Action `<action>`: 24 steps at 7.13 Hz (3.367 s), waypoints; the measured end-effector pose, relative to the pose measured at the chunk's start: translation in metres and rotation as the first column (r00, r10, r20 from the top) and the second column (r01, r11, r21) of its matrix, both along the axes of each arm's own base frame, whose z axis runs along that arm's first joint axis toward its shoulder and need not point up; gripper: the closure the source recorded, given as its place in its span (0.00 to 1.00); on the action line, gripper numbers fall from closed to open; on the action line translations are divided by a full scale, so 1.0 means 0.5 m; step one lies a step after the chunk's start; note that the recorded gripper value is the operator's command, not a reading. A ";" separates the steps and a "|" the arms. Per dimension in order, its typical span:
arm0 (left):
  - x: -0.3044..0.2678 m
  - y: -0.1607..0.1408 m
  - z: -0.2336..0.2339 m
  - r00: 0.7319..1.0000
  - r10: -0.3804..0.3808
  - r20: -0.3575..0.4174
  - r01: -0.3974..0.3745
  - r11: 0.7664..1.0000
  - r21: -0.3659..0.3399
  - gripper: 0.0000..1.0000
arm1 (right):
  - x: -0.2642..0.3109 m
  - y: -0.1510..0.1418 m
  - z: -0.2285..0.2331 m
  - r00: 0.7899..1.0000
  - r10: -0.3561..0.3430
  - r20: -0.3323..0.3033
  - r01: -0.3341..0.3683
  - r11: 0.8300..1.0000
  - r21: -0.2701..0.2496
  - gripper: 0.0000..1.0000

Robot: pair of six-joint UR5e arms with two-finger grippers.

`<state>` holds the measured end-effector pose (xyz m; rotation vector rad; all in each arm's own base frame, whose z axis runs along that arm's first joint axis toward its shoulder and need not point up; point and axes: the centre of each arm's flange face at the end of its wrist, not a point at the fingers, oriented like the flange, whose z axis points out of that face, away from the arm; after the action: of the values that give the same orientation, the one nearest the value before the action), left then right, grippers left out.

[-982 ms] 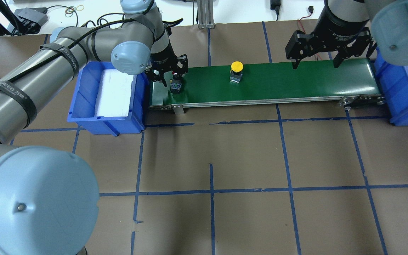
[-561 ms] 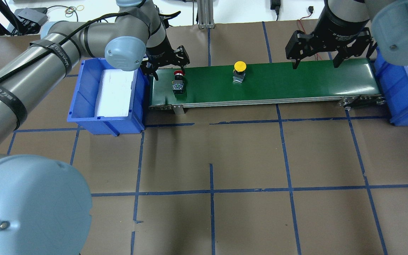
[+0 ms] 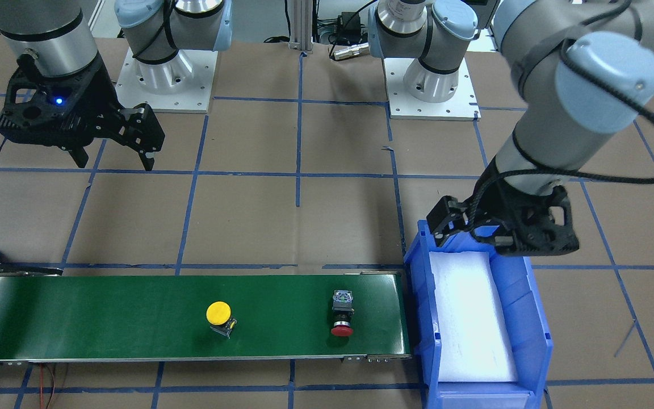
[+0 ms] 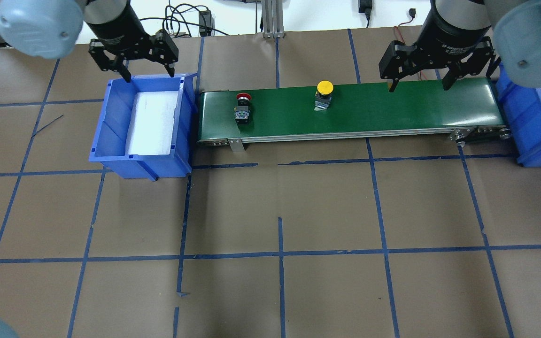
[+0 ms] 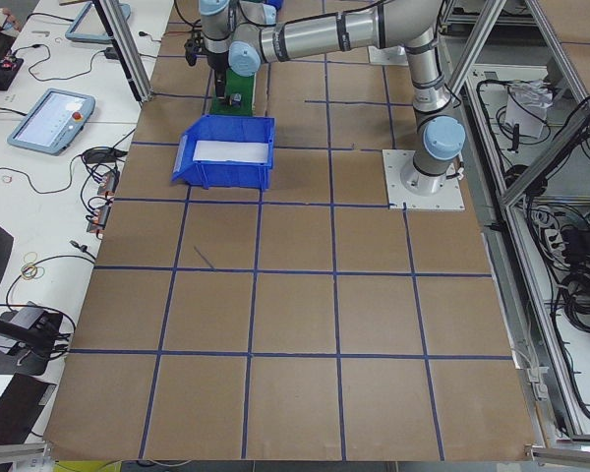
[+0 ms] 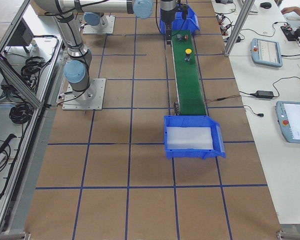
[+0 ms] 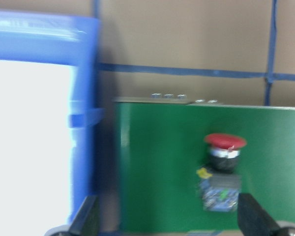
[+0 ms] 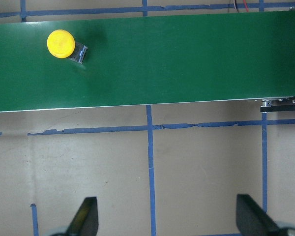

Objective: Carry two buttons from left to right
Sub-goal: 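Raise the left gripper and withdraw it above the empty bin, then move the right gripper over the conveyor toward the arriving yellow button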

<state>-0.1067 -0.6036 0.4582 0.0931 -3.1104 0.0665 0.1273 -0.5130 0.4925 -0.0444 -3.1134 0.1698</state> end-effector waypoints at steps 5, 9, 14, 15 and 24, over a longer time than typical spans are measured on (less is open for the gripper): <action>0.064 0.119 0.151 0.998 0.027 0.058 -0.026 0.999 -0.028 0.00 | 0.000 0.000 0.000 1.000 0.000 -0.002 0.000 1.000 0.001 0.00; 0.077 0.149 0.186 0.999 -0.029 0.015 0.030 0.997 -0.066 0.00 | -0.018 -0.021 0.012 1.000 -0.012 0.009 0.012 1.000 -0.018 0.00; 0.074 0.161 0.152 0.998 -0.065 -0.016 0.065 0.997 -0.041 0.00 | -0.207 -0.218 -0.010 0.994 -0.109 0.010 0.109 0.994 0.005 0.00; 0.073 0.162 0.151 0.998 -0.066 -0.016 0.066 0.997 -0.040 0.00 | -0.248 -0.267 -0.068 0.993 -0.121 0.009 0.121 0.992 0.035 0.00; 0.004 0.172 0.145 0.993 -0.116 0.009 0.116 0.993 -0.027 0.00 | -0.286 -0.270 -0.321 0.898 0.439 -0.022 -0.437 0.897 0.067 0.00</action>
<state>-0.1046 -0.5175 0.5309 -0.0889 -3.1138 0.1075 -0.0157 -0.6477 0.3317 0.6581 -3.0350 0.0802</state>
